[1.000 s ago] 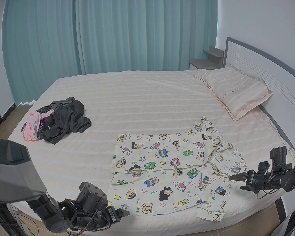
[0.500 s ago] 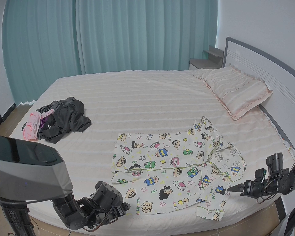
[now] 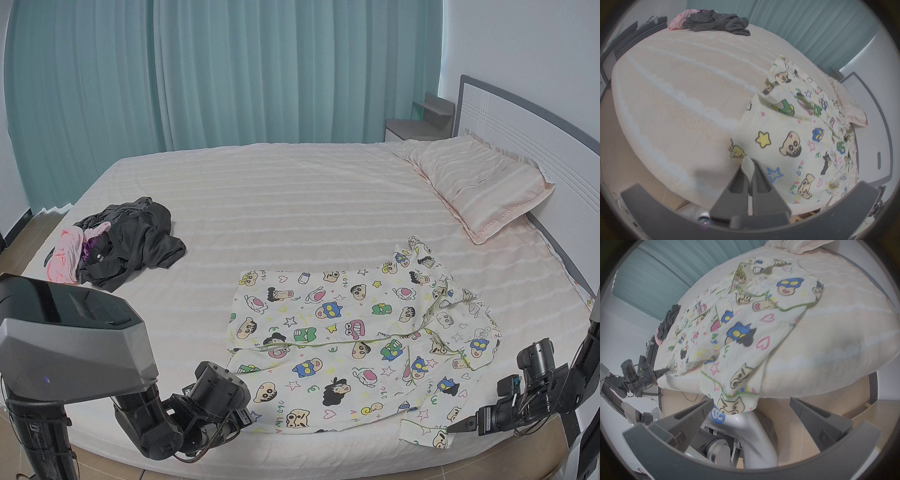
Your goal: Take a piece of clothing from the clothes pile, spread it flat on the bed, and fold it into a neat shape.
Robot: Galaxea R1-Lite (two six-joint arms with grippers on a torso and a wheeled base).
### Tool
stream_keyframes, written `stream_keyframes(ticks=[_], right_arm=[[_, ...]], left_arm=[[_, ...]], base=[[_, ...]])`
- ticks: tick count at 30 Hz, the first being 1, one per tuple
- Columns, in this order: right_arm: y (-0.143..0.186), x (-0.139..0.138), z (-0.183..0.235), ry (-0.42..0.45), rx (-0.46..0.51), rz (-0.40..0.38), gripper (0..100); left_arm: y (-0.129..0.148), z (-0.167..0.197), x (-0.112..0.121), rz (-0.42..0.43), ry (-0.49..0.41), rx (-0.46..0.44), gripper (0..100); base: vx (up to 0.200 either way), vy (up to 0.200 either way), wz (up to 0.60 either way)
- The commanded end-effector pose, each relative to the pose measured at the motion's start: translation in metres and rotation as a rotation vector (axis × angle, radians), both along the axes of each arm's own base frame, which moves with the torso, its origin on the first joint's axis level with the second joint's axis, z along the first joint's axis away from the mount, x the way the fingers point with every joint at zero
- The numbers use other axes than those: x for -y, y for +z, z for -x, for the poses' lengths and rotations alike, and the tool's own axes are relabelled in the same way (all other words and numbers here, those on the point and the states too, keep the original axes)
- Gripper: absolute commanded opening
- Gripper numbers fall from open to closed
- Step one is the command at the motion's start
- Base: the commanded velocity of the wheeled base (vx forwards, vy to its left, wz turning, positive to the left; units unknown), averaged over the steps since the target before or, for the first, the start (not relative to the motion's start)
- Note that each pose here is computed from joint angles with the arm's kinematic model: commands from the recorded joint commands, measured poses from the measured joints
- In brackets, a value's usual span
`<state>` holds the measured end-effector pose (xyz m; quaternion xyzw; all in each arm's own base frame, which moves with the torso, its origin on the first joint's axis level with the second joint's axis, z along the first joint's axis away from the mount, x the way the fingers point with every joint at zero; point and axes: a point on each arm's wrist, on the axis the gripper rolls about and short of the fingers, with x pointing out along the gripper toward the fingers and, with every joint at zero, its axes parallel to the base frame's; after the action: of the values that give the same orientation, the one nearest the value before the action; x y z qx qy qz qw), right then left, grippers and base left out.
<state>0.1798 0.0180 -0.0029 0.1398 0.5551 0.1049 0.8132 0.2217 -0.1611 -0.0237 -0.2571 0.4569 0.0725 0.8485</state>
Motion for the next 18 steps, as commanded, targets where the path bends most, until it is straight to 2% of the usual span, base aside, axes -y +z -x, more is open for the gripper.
stream_keyframes(ticks=[1,9,12,18], right_arm=[[-0.010,-0.021,0.001,0.027,-0.051,0.020,100],[-0.027,-0.052,-0.004,0.012,-0.015,0.055,100],[-0.034,-0.056,0.000,0.022,-0.028,0.088,100],[-0.032,-0.054,-0.003,-0.003,0.001,0.103,100]], left_arm=[[0.002,-0.005,-0.005,0.034,0.049,0.033,0],[0.002,-0.005,-0.007,0.049,0.065,0.039,0],[0.004,-0.005,-0.007,0.051,0.065,0.042,0],[0.004,-0.004,-0.007,0.052,0.064,0.043,0]], base=[[0.000,0.000,0.00],[0.000,0.000,0.00],[0.000,0.000,0.00],[0.000,0.000,0.00]])
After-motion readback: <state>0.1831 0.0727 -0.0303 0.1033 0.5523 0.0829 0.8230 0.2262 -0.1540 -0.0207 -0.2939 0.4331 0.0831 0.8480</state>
